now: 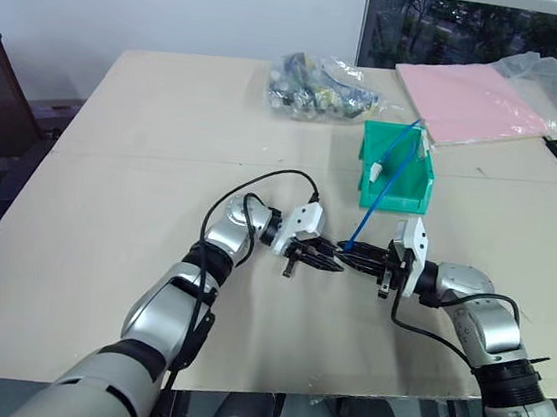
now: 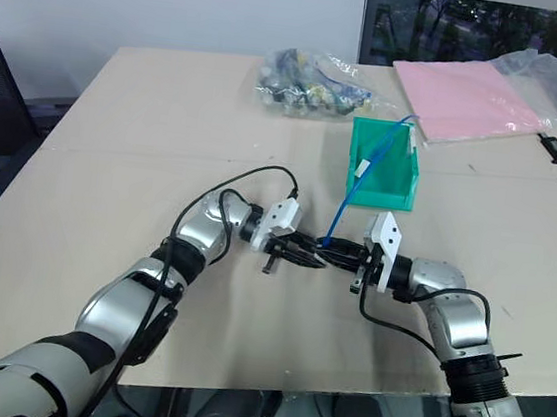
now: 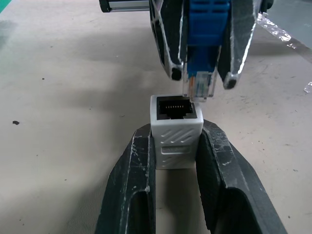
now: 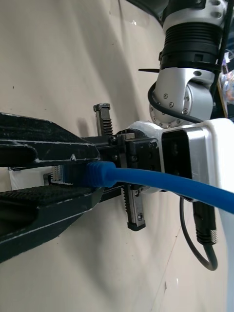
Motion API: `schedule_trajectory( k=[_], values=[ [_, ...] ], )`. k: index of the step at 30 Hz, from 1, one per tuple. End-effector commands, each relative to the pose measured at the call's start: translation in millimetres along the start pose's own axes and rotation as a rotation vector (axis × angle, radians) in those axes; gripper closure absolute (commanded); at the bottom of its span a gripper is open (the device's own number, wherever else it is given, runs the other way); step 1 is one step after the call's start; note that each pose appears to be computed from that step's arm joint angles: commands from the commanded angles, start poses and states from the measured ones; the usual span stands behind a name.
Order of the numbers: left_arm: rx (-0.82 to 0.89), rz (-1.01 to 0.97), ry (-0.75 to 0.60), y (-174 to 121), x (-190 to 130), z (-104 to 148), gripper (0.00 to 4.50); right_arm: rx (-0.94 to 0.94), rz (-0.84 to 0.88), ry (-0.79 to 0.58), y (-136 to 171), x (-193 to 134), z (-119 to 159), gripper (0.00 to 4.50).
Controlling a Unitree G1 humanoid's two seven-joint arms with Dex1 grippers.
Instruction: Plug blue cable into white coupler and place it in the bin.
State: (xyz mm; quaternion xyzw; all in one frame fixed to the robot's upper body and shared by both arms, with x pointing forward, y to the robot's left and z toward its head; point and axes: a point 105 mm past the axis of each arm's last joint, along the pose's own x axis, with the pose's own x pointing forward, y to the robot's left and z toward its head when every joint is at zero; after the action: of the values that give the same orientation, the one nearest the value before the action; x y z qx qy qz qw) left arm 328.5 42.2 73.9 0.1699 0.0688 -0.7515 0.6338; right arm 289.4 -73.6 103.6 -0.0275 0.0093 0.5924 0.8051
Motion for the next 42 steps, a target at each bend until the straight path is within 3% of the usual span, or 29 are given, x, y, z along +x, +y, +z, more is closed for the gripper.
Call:
schedule_trajectory(
  k=[1,16,19,24,27,29,31,33,37,38,42],
  values=[
    [-0.031,-0.029,0.052,-7,5,-14,3.96,-0.025,-0.014,-0.016,-4,4,4,4.50],
    [-0.031,-0.028,0.028,-7,3,-10,3.96,-0.069,-0.007,0.116,-8,1,-26,4.50],
    [-0.030,-0.026,0.023,-6,4,-9,3.96,-0.052,0.004,0.203,-5,1,-44,4.50],
    [-0.035,-0.026,0.004,-5,7,-5,3.96,0.108,0.058,0.439,15,-11,-102,4.50],
    [-0.036,-0.026,0.000,-6,8,-4,3.96,0.175,0.105,0.487,28,-17,-112,4.50],
    [-0.037,-0.025,-0.001,-6,8,-4,3.96,0.137,0.103,0.424,27,-11,-101,4.50],
    [-0.039,-0.024,-0.003,-6,8,-5,3.96,0.212,-0.028,0.060,2,13,-38,4.50],
    [-0.041,-0.024,-0.004,-7,9,-6,3.96,0.249,-0.011,-0.040,0,15,-15,4.50],
    [-0.042,-0.024,-0.008,-8,12,-7,3.96,0.117,0.137,0.385,31,-4,-84,4.50],
    [-0.042,-0.024,-0.009,-8,12,-7,3.96,0.093,0.154,0.437,34,-8,-93,4.50],
    [-0.042,-0.006,-0.024,-6,13,-4,3.96,0.229,0.074,0.377,28,-3,-91,4.50]
  ],
)
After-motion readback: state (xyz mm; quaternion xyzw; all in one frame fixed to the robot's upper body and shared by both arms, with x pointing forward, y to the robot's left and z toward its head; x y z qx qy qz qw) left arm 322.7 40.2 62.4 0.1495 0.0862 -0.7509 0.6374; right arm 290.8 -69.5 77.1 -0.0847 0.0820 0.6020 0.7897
